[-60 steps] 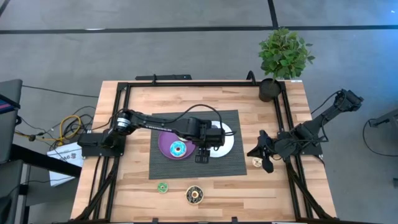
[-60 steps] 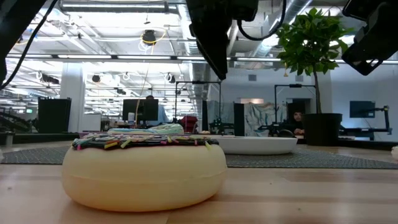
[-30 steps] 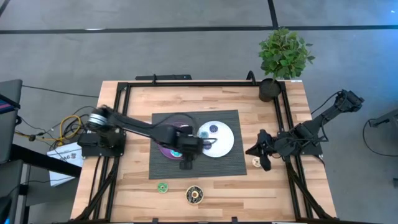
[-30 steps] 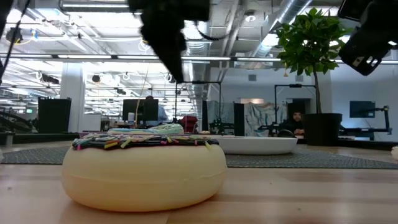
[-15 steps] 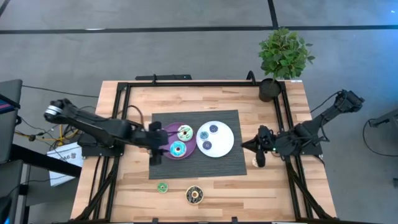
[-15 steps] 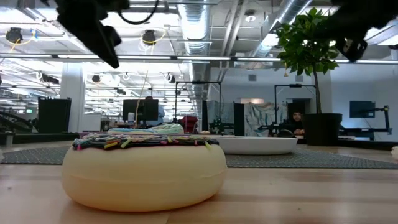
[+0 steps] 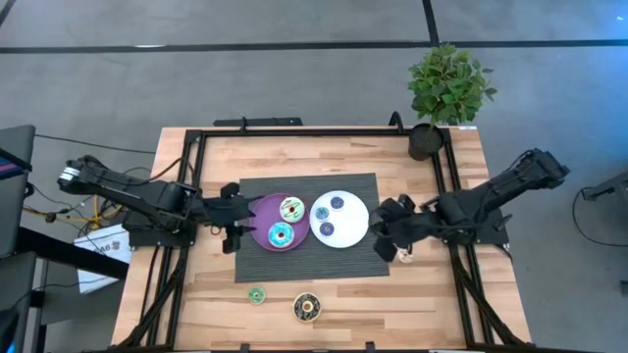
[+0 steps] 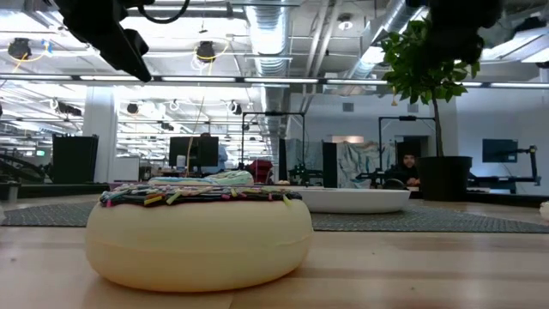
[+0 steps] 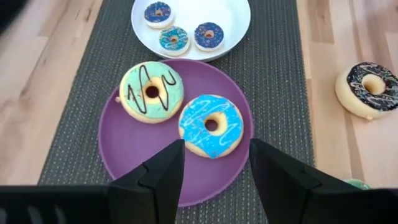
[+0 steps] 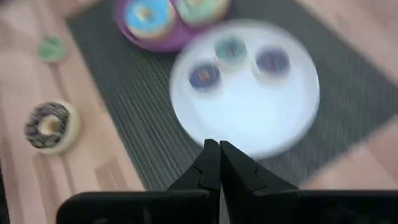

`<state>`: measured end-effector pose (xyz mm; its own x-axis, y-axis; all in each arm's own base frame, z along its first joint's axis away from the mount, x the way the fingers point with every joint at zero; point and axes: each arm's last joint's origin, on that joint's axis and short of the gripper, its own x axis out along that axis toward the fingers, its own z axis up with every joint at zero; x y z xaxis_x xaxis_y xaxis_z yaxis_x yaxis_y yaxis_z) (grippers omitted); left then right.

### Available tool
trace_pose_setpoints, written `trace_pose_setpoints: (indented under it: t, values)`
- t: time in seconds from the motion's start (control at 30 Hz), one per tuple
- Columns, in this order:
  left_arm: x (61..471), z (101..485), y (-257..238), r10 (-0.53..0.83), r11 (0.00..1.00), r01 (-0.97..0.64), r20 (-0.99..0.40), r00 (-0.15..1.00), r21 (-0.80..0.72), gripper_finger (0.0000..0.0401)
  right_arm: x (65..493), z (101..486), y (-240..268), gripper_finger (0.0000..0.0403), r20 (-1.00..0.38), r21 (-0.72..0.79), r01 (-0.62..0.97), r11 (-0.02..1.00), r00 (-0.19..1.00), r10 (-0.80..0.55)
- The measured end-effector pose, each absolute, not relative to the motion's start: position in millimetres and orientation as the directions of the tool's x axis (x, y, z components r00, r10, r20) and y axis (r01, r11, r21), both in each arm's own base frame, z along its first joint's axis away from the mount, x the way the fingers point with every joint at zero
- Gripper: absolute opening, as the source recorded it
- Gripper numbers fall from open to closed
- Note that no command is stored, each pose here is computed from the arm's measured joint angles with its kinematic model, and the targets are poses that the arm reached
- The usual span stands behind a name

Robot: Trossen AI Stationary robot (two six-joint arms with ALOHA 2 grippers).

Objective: Pick & Place donuts
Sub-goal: Put the small white donut on the white plate

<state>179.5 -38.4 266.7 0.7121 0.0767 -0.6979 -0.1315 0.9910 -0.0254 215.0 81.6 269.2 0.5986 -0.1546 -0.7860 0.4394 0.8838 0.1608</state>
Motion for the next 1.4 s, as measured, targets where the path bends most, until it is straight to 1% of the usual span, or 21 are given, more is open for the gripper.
trace_pose_setpoints:
  t: [0.13, 0.3, 0.4, 0.53, 0.73, 0.83, 1.0, 1.1, 1.23, 1.4]
  values:
    - [181, 265, -39, 0.08, 0.991, -0.132, -0.704, 0.705, -0.019, 0.0173, 216, 260, 80, 0.0, -0.898, 0.183, 0.562, 0.807, 0.43, -0.096]
    - [182, 264, -39, 0.088, 0.99, -0.139, -0.706, 0.703, -0.016, 0.0173, 209, 244, 78, 0.0, -0.972, 0.096, 0.725, 0.683, 0.215, -0.092]
    - [182, 264, -38, 0.111, 0.988, -0.156, -0.702, 0.704, 0.0, 0.0173, 205, 238, 82, 0.0008, -0.986, 0.032, 0.748, 0.663, 0.133, -0.102]
    - [182, 264, -38, 0.12, 0.985, -0.172, -0.699, 0.705, -0.005, 0.0173, 200, 232, 89, 0.0037, -0.99, -0.039, 0.773, 0.633, 0.058, -0.131]
    - [182, 264, -38, 0.12, 0.984, -0.18, -0.698, 0.706, -0.013, 0.0173, 190, 227, 96, 0.0103, -0.989, -0.083, 0.833, 0.547, -0.002, -0.147]
    - [183, 265, -38, 0.124, 0.983, -0.183, -0.694, 0.709, -0.011, 0.0173, 185, 227, 97, 0.0143, -0.987, -0.108, 0.861, 0.498, -0.033, -0.157]
    - [183, 265, -38, 0.125, 0.983, -0.184, -0.694, 0.709, -0.011, 0.0173, 186, 227, 98, 0.0217, -0.99, -0.092, 0.894, 0.439, -0.033, -0.14]
    - [183, 265, -38, 0.125, 0.983, -0.185, -0.694, 0.709, -0.012, 0.0173, 186, 227, 98, 0.0255, -0.99, -0.089, 0.899, 0.429, -0.033, -0.136]
    - [183, 265, -38, 0.126, 0.982, -0.188, -0.693, 0.709, -0.014, 0.0173, 188, 224, 100, 0.0289, -0.989, -0.099, 0.909, 0.406, -0.046, -0.139]
    - [183, 265, -38, 0.126, 0.981, -0.194, -0.693, 0.709, -0.02, 0.0173, 193, 215, 102, 0.0306, -0.988, -0.13, 0.908, 0.399, -0.083, -0.132]
